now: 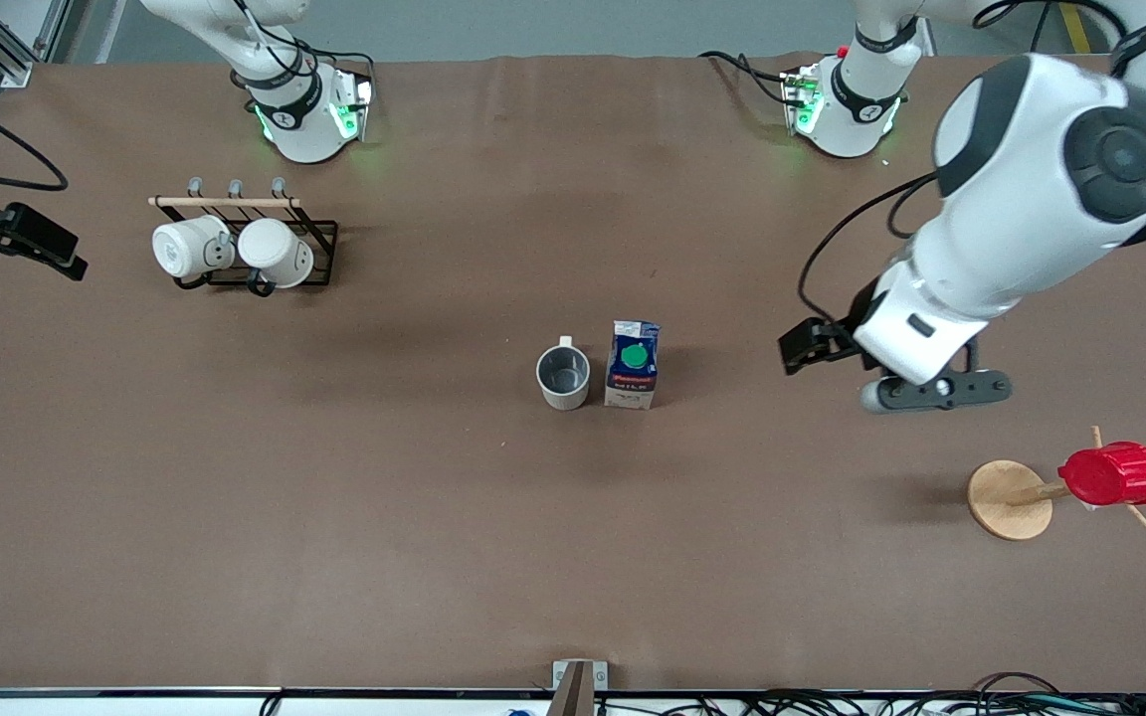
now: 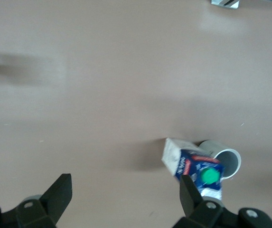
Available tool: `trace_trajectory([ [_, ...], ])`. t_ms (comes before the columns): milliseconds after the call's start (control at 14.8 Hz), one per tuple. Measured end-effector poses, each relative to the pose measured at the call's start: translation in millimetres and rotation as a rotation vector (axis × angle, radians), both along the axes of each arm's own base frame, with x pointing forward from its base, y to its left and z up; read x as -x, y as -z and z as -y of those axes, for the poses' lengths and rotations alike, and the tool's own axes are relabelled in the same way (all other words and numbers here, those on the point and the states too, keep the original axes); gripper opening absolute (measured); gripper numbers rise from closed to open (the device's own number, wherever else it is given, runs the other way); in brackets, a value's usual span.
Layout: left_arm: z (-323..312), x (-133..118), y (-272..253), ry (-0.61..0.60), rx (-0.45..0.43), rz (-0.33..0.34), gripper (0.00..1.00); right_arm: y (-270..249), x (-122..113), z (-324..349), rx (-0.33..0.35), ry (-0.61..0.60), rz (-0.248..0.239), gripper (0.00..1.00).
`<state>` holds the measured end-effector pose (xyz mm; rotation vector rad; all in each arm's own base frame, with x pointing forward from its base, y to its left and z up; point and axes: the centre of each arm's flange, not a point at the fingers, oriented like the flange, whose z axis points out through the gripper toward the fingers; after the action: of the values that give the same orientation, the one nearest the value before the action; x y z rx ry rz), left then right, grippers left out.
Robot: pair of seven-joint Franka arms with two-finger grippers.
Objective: Place cup and milk on table
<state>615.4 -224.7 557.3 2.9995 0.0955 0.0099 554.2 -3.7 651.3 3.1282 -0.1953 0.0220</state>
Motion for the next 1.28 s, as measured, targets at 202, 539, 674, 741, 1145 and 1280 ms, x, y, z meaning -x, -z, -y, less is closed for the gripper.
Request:
trace_trajectory([
  [202,-36.3,16.8,-21.3,0.046,-0.059,0.007,1.0,0.3,0.0,0.0,0.0,0.0,-0.001,1.0],
  [539,-92.1,37.8,-50.5,0.043,-0.141,-0.021,1.0,0.6,0.1,0.1,0.0,0.0,-0.002,1.0],
  [674,-98.4,44.9,-63.4,0.041,-0.166,-0.004,1.0,0.7,0.1,0.1,0.0,0.0,-0.003,1.0],
  [741,-103.3,48.7,-70.0,0.054,-0.167,0.004,1.0,0.7,0.1,0.1,0.0,0.0,-0.003,1.0],
  [1145,-155.2,72.9,-73.4,0.098,-0.075,-0.015,1.0,0.8,0.2,0.7,0.0,0.001,-0.003,1.0],
  [1280,-141.8,81.7,-63.9,0.094,-0.081,-0.01,1.0,0.8,0.2,0.9,-0.001,0.002,-0.003,1.0],
])
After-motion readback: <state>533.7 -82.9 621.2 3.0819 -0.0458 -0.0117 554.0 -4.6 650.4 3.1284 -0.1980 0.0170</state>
